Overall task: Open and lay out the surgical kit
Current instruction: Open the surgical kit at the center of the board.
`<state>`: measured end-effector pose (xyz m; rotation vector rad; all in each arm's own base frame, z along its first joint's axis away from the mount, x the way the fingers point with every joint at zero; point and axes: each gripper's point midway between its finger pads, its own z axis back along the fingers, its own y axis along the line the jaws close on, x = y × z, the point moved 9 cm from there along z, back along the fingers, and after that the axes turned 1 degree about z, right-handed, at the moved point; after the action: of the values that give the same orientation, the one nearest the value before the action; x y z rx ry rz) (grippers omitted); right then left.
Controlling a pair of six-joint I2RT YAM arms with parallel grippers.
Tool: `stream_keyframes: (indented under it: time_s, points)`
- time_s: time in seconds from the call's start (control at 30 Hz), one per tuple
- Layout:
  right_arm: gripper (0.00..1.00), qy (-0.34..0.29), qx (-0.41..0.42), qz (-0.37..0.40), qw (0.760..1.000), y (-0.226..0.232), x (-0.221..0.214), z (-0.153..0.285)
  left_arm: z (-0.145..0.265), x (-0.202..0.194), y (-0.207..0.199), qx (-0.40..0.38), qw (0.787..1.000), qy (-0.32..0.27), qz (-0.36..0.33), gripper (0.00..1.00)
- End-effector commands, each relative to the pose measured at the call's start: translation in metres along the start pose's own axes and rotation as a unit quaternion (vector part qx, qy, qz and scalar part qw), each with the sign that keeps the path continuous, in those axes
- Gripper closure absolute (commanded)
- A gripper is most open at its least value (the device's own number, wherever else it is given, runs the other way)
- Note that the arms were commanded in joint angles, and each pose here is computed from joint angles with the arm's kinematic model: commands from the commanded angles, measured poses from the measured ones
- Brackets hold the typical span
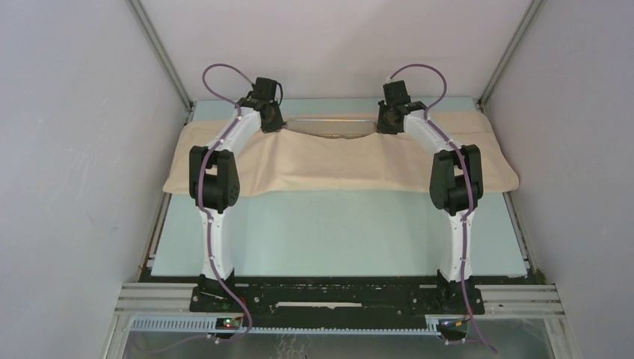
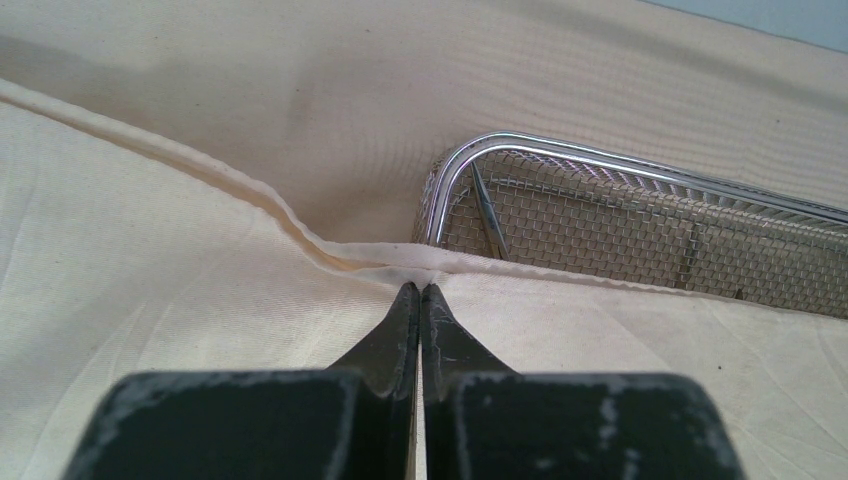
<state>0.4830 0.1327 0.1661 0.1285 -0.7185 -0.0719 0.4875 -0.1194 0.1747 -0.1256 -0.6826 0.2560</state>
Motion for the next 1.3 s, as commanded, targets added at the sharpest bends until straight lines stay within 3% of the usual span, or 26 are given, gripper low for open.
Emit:
stream_keyframes:
  time_s: [0.0,0.23,0.53,0.77,0.97,1.27]
  points:
    - [0.71,-0.026,0.000,-0.008,1.000,0.001,0.014,0.013,0.026,0.019,-0.008,-0.019,0.999,-0.047,-0.005,1.00]
    - [0.78,-0.024,0.000,-0.007,1.000,0.001,0.013,0.011,0.025,0.018,-0.007,-0.018,0.999,-0.046,-0.005,1.00]
    - [0.73,-0.015,-0.001,-0.005,1.000,0.001,0.012,0.006,0.024,0.018,-0.007,-0.018,0.999,-0.046,-0.004,1.00]
    - [0.84,-0.015,0.001,-0.007,1.000,0.001,0.012,0.004,0.025,0.019,-0.007,-0.017,0.999,-0.047,-0.005,1.00]
    - [1.00,-0.019,0.005,-0.009,1.000,0.001,0.015,0.007,0.025,0.019,-0.007,-0.018,0.999,-0.046,-0.003,1.00]
    - [1.00,-0.047,0.010,-0.013,0.999,0.003,0.028,0.032,0.036,0.023,-0.007,-0.020,0.998,-0.056,-0.001,1.00]
